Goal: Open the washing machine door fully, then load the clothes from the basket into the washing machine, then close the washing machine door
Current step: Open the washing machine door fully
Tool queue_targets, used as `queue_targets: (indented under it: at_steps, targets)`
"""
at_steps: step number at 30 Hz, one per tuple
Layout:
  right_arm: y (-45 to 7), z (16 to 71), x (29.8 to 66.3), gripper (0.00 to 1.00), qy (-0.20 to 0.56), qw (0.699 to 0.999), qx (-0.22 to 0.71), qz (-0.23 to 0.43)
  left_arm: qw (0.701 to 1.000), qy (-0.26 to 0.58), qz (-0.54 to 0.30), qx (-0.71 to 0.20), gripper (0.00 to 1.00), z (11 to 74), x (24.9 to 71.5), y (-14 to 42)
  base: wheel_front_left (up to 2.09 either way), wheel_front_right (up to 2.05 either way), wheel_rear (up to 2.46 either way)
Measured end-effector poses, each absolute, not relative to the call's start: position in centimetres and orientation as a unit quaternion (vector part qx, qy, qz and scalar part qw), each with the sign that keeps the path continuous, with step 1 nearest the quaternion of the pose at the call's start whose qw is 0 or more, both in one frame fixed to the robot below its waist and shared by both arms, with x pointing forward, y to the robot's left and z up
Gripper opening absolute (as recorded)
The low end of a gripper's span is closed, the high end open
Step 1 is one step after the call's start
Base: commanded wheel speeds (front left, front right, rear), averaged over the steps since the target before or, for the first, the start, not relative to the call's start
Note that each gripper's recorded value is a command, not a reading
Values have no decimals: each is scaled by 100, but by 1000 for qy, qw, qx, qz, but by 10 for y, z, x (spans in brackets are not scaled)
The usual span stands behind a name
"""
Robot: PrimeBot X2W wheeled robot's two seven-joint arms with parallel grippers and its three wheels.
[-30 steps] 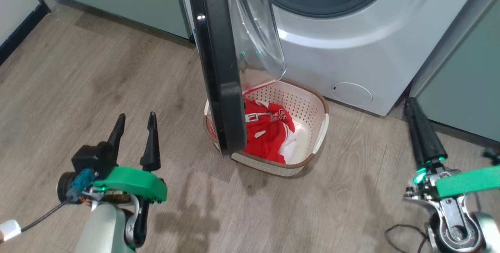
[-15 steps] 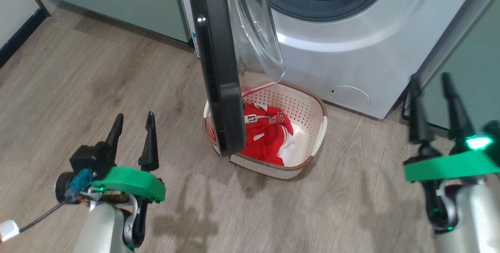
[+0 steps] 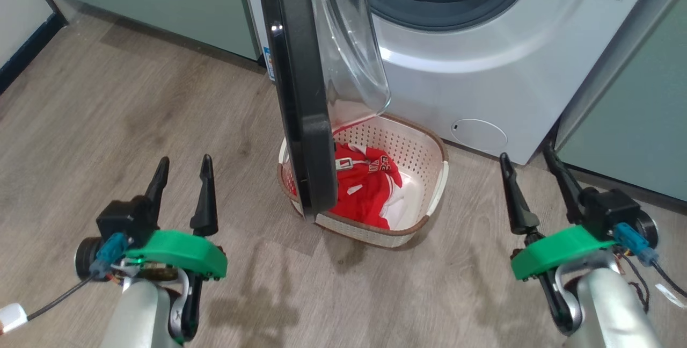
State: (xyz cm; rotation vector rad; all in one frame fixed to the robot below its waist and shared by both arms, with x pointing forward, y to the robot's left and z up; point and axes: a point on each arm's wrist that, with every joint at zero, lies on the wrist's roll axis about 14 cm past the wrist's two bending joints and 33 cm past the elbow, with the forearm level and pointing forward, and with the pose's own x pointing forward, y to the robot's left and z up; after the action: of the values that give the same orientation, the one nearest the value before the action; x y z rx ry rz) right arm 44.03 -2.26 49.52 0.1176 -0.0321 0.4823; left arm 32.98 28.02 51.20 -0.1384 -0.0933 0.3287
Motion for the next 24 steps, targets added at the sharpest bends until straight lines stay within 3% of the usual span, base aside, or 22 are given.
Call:
queue_targets:
  at_steps: [18, 19, 20, 22, 24]
  targets:
    - [-17, 503, 439, 100, -23, 967, 65, 245, 984, -42, 162, -68, 100, 509, 326, 279, 0, 0, 0]
    - [-17, 503, 439, 100, -24, 967, 65, 245, 984, -42, 162, -68, 90, 509, 325, 279, 0, 0, 0]
    - [-17, 504, 439, 100, -24, 967, 65, 245, 984, -42, 162, -68, 40, 509, 325, 279, 0, 0, 0]
    - [-17, 504, 439, 100, -24, 967, 68, 245, 984, -41, 162, -67, 0, 509, 325, 279, 0, 0, 0]
    - [-17, 504, 439, 100, -24, 967, 70, 245, 984, -41, 162, -67, 0, 508, 325, 279, 0, 0, 0]
